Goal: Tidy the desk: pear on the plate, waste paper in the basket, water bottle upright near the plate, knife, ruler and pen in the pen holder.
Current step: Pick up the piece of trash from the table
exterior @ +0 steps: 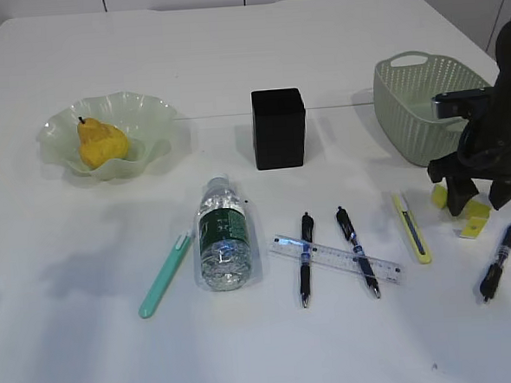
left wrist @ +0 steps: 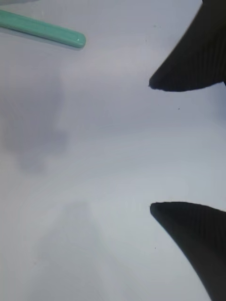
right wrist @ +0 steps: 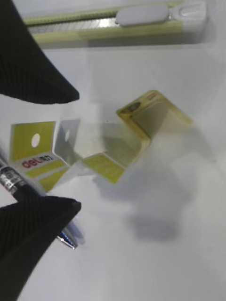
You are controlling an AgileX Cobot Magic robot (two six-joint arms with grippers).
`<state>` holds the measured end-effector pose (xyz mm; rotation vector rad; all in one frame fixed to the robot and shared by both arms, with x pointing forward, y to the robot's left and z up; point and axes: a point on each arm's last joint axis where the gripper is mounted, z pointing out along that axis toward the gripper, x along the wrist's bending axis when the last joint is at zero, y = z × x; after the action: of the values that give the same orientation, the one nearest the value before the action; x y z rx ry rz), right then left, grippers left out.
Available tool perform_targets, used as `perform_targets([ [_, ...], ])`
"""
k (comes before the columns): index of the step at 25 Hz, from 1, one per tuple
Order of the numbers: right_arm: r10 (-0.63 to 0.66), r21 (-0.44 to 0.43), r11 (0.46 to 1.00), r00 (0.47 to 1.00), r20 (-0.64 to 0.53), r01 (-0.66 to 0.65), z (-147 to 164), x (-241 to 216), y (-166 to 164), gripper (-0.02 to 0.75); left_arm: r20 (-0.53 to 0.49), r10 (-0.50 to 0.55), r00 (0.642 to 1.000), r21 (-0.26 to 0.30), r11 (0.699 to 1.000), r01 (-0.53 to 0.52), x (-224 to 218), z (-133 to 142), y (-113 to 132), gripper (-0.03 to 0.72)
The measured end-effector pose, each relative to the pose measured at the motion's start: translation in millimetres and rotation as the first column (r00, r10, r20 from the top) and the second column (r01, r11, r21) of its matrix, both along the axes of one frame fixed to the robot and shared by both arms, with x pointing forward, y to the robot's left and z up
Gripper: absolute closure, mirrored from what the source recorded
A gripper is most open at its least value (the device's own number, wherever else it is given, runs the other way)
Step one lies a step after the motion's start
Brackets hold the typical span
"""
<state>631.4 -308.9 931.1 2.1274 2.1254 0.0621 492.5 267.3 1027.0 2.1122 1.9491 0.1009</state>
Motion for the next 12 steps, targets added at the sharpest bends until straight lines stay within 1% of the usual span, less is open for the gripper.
perform_targets([
  [12,-0.008,0.000,1.000,1.000,0.005,0.008,-16.2,19.1,-0.3,0.284,0.014,0.003,1.000,-0.002,1.000,-0.003,1.3,0.3,-0.1,0.179],
])
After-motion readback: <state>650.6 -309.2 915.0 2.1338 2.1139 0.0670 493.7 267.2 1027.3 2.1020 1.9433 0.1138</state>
